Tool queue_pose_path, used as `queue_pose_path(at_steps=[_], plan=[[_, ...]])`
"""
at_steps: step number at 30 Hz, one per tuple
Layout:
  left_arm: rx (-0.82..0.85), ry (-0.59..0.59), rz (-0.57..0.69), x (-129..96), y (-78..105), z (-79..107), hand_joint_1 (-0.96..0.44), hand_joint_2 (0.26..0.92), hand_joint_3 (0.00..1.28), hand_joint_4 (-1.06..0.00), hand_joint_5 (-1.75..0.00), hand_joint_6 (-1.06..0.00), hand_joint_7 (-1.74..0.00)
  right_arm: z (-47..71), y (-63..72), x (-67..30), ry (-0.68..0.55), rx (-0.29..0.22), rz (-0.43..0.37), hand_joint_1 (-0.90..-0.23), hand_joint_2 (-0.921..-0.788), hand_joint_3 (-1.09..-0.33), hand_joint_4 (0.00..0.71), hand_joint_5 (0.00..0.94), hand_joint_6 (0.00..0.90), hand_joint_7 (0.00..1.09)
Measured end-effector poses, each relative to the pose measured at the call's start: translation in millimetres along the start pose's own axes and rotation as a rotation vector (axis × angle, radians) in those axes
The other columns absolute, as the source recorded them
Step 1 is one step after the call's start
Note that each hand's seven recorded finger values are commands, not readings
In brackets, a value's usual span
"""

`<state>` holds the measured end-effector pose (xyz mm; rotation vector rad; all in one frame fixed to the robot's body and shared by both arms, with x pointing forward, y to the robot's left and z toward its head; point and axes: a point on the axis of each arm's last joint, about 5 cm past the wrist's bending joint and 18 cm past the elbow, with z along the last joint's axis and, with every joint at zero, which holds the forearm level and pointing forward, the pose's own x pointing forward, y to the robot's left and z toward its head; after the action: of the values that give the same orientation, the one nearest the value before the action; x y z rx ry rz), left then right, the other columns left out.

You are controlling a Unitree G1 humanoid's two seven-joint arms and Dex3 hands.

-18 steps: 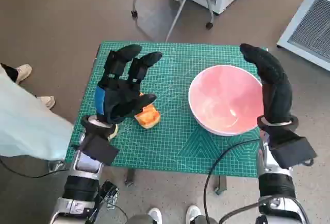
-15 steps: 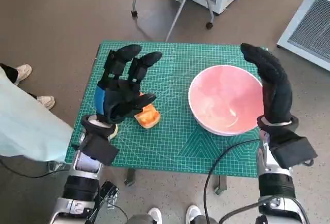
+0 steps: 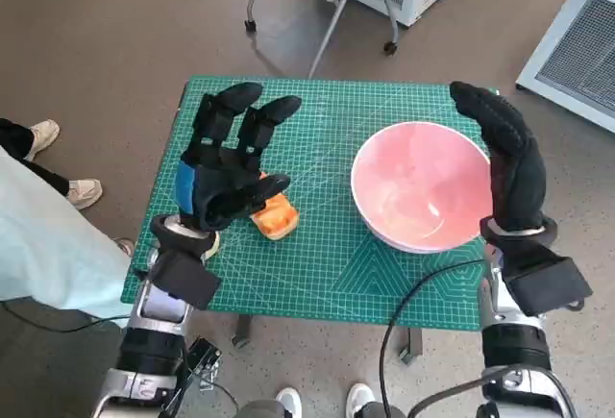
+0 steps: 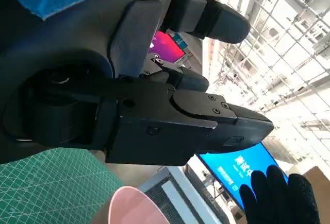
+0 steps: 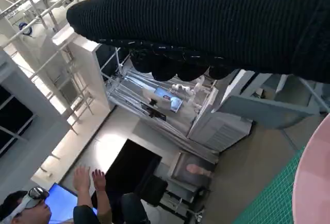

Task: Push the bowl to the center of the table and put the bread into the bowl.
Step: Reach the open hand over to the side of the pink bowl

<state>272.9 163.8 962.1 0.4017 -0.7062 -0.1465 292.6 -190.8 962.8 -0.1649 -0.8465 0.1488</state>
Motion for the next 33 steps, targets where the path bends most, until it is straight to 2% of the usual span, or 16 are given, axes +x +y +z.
queue_pose_path(at_steps=[10, 17, 22, 25, 33], plan=[[0.007, 0.0, 0.001, 0, -1.2, 0.2, -0.06, 0.919, 0.06, -0.07, -0.93, -0.14, -0.95, -0.2, -1.4, -2.4, 0.0, -0.003, -0.005, -0.556, -0.921, -0.812, 0.329, 0.004, 0.0, 0.81], [0.018, 0.002, 0.0, 0, -2.0, 0.1, -0.07, 0.917, 0.06, -0.08, -0.92, -0.15, -0.94, -6.4, -17.6, -13.4, 0.045, -0.017, -0.042, -0.537, -0.921, -0.814, 0.328, 0.003, 0.002, 0.8], [0.028, 0.003, 0.007, 0, -0.9, -0.1, -0.07, 0.918, 0.06, -0.09, -0.9, -0.15, -0.94, -11.7, -34.6, -23.6, 0.112, -0.055, -0.097, -0.528, -0.921, -0.836, 0.327, 0.002, 0.003, 0.79], [0.032, 0.003, 0.009, 0, -0.5, -0.2, -0.07, 0.92, 0.06, -0.1, -0.88, -0.15, -0.93, -14.1, -42.4, -29.1, 0.15, -0.082, -0.156, -0.531, -0.921, -0.853, 0.329, 0.003, 0.006, 0.8], [0.035, 0.006, 0.017, 0, 0.1, -0.8, -0.07, 0.921, 0.06, -0.11, -0.86, -0.16, -0.92, -21.8, -48.9, -41.5, 0.265, -0.137, -0.297, -0.536, -0.921, -0.876, 0.344, 0.01, 0.009, 0.81]])
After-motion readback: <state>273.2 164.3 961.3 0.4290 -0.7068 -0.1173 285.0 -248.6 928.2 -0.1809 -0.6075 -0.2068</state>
